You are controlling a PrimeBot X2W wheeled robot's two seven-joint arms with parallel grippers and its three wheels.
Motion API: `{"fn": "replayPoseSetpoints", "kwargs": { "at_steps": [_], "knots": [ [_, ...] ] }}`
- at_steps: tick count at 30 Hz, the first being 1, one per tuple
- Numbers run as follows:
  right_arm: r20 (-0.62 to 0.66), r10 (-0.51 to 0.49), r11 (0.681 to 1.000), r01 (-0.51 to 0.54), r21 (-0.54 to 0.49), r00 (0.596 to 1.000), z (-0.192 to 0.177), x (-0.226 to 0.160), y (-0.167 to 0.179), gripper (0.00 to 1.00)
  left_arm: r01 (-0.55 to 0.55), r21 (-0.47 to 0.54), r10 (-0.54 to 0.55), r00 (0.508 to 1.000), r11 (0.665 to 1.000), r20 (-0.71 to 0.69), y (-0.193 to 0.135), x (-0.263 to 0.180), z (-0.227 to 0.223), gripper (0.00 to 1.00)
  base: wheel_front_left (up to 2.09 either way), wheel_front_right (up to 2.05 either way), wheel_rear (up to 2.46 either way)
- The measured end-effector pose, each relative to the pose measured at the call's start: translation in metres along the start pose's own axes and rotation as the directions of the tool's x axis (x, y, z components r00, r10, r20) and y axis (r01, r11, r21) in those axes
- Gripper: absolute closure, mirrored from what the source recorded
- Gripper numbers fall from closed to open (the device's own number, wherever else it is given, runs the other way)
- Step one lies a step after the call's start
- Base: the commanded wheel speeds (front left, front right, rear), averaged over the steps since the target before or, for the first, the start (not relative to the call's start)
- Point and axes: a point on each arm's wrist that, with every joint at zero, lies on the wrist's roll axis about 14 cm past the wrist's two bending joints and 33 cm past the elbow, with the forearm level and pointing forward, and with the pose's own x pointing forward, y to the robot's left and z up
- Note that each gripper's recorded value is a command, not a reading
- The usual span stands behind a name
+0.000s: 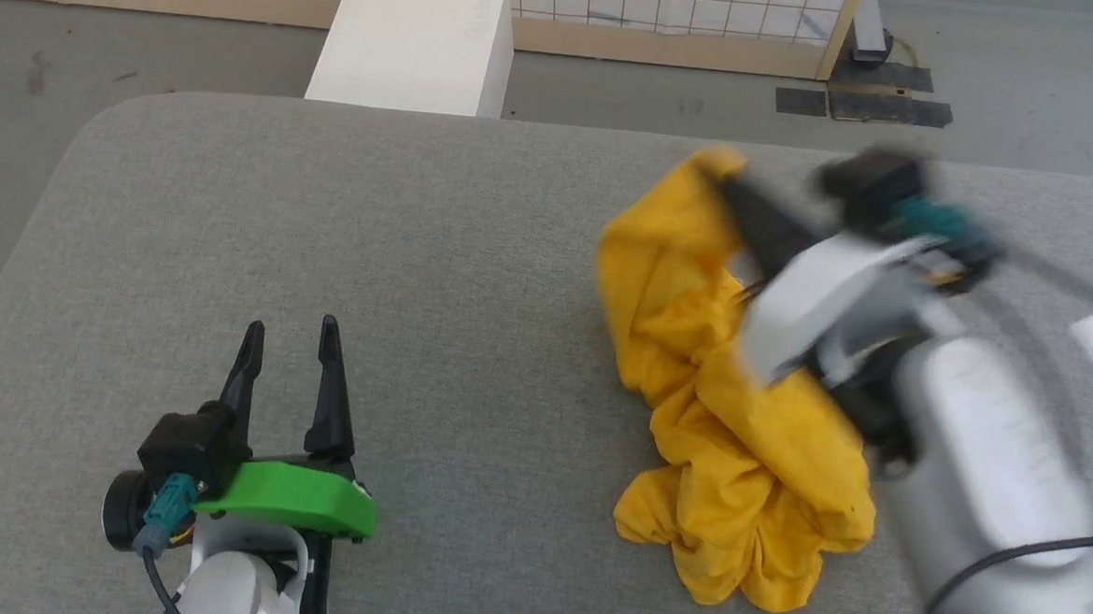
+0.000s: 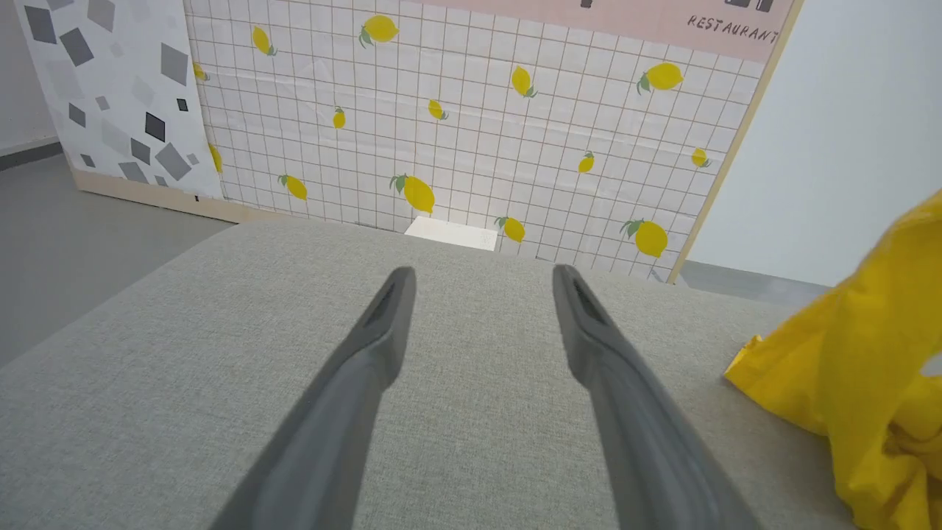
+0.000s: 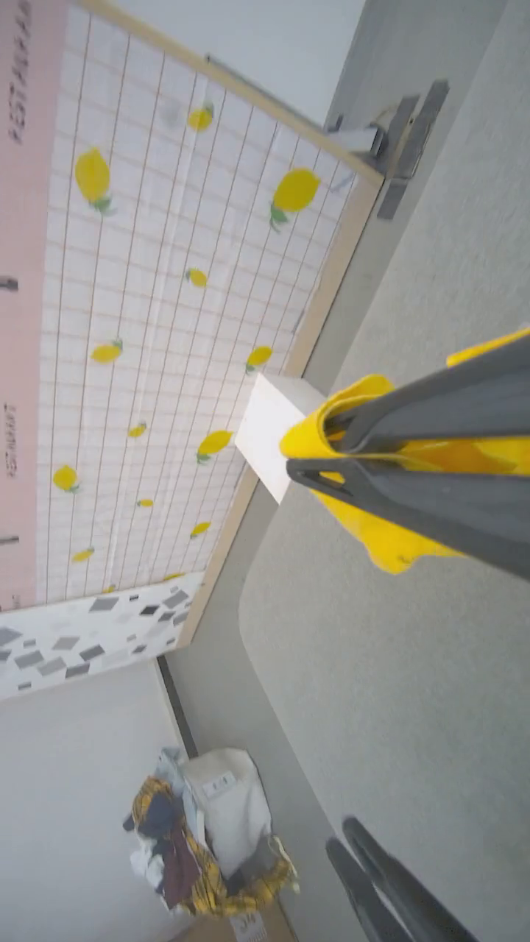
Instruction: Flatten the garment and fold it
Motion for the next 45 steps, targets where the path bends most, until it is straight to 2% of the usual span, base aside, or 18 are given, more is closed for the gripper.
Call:
{"fn": "replayPoseSetpoints", "kwargs": {
  "at_steps": [2,4,7,11,13,14,16,18,19,20,23,25,28,34,36,43,44,45],
  "knots": [
    [0.019,-0.152,0.988,0.152,-0.035,0.988,0.011,-0.009,-0.055,1.00,0.013,-0.003,-0.013,1.000,1.000,-0.002,-0.004,0.001,-0.001,0.00,0.00,0.00,0.00],
    [0.010,-0.279,0.959,0.279,-0.044,0.960,0.012,-0.023,-0.101,1.00,0.023,-0.007,-0.023,1.000,1.000,-0.006,-0.008,0.001,-0.002,0.00,0.00,0.00,0.00],
    [-0.054,-0.481,0.875,0.475,-0.093,0.875,-0.003,-0.057,-0.169,1.00,0.034,-0.012,-0.035,0.999,0.999,-0.016,-0.012,0.001,-0.006,0.00,0.00,0.00,0.00],
    [-0.191,-0.649,0.758,0.647,-0.080,0.736,-0.047,-0.113,-0.217,1.00,0.035,-0.025,-0.035,0.999,0.999,-0.024,-0.013,0.001,-0.008,0.00,0.00,0.00,0.00],
    [-0.265,-0.669,0.728,0.684,-0.047,0.694,-0.075,-0.133,-0.216,0.31,0.038,-0.029,-0.038,0.999,0.999,-0.029,-0.014,0.001,-0.010,0.00,0.00,0.00,0.00],
    [-0.301,-0.671,0.719,0.694,-0.036,0.678,-0.088,-0.141,-0.213,0.00,0.038,-0.029,-0.039,0.999,0.999,-0.031,-0.015,0.001,-0.011,0.00,0.00,0.00,0.00],
    [-0.332,-0.669,0.705,0.709,-0.001,0.665,-0.103,-0.155,-0.205,0.00,0.045,-0.032,-0.046,0.998,0.998,-0.033,-0.017,0.002,-0.012,0.00,0.00,0.00,0.00],
    [-0.324,-0.665,0.703,0.711,0.032,0.672,-0.107,-0.163,-0.198,0.00,0.058,-0.034,-0.059,0.998,0.998,-0.036,-0.020,0.002,-0.013,0.00,0.00,0.00,0.00],
    [-0.261,-0.648,0.728,0.682,0.065,0.716,-0.102,-0.168,-0.182,0.00,0.090,-0.042,-0.091,0.995,0.995,-0.040,-0.030,0.003,-0.015,0.00,0.00,0.00,0.00],
    [-0.231,-0.636,0.745,0.664,0.064,0.736,-0.099,-0.168,-0.173,0.00,0.111,-0.047,-0.113,0.992,0.993,-0.047,-0.036,0.002,-0.017,0.00,0.00,0.00,0.00],
    [-0.158,-0.608,0.773,0.625,0.105,0.778,-0.095,-0.175,-0.149,0.00,0.191,-0.064,-0.196,0.977,0.980,-0.086,-0.061,-0.002,-0.030,0.00,0.00,0.00,0.00],
    [-0.147,-0.595,0.782,0.612,0.119,0.790,-0.101,-0.184,-0.136,0.00,0.260,-0.080,-0.269,0.954,0.962,-0.136,-0.082,-0.010,-0.044,0.00,0.00,0.00,0.00],
    [-0.143,-0.581,0.789,0.598,0.139,0.801,-0.109,-0.196,-0.119,0.00,0.371,-0.105,-0.385,0.885,0.923,-0.263,-0.117,-0.024,-0.072,0.00,0.00,0.00,0.00],
    [-0.124,-0.575,0.795,0.589,0.148,0.808,-0.107,-0.205,-0.106,0.00,0.531,-0.137,-0.519,0.684,0.836,-0.512,-0.168,-0.054,-0.119,0.00,0.00,0.00,0.00],
    [-0.115,-0.584,0.789,0.595,0.154,0.803,-0.105,-0.210,-0.106,0.00,0.553,-0.155,-0.531,0.627,0.819,-0.570,-0.177,-0.062,-0.130,0.00,0.00,0.00,0.00],
    [-0.116,-0.612,0.766,0.623,0.159,0.782,-0.107,-0.224,-0.108,0.00,0.588,-0.116,-0.448,0.458,0.801,-0.768,-0.183,-0.077,-0.163,0.00,0.00,0.00,0.00],
    [-0.117,-0.616,0.762,0.627,0.159,0.779,-0.107,-0.226,-0.109,0.00,0.596,-0.117,-0.444,0.439,0.795,-0.781,-0.184,-0.078,-0.165,0.14,0.00,0.00,0.00],
    [-0.118,-0.618,0.761,0.629,0.159,0.777,-0.107,-0.227,-0.109,0.00,0.604,-0.122,-0.449,0.428,0.788,-0.785,-0.187,-0.078,-0.164,0.59,0.00,0.00,0.00]
  ]
}}
